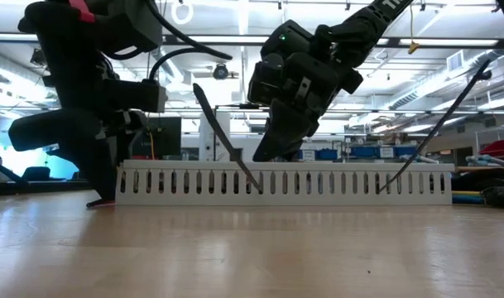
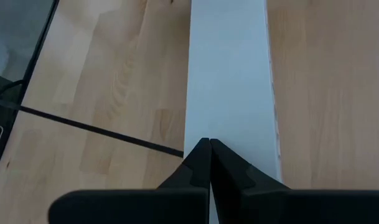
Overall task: Ziptie cables
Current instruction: Close the white cable duct
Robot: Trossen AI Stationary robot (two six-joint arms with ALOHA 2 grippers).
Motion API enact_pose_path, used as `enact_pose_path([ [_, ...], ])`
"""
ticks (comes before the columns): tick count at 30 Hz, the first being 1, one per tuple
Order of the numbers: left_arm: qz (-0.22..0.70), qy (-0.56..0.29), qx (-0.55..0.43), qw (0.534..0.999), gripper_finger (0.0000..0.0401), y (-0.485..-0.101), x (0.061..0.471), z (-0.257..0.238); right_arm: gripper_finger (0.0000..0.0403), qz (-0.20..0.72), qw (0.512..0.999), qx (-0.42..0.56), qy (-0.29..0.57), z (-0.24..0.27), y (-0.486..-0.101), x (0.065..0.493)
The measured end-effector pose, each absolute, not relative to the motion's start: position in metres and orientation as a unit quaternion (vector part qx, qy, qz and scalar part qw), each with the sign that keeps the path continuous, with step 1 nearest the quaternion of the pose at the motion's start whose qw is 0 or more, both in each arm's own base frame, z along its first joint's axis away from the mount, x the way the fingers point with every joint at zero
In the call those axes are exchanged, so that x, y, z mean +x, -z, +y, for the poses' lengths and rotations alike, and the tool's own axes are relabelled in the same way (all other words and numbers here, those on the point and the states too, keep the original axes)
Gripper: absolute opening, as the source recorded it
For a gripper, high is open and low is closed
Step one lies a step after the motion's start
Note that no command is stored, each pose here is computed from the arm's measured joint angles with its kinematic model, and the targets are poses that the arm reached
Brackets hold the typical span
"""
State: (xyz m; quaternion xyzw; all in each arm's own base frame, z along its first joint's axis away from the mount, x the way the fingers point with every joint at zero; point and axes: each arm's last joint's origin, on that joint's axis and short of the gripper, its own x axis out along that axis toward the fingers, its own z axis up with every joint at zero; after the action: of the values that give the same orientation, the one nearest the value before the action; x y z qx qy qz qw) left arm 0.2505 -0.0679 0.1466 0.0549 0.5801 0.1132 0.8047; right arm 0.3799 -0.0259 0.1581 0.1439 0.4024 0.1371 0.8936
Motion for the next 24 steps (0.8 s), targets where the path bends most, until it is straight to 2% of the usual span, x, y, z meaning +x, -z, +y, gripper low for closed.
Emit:
enact_pose_path([
  [11, 0.577, -0.114, 0.055, 0.807, 0.0229, -0.147, 0.251, -0.068, 0.0, 0.416, 0.888, 0.155, -0.123, -0.025, -0.141, 0.367],
  [24, 0.569, -0.112, 0.051, 0.813, 0.0229, -0.148, 0.253, -0.069, 0.0, 0.407, 0.891, 0.167, -0.117, -0.025, -0.14, 0.368],
])
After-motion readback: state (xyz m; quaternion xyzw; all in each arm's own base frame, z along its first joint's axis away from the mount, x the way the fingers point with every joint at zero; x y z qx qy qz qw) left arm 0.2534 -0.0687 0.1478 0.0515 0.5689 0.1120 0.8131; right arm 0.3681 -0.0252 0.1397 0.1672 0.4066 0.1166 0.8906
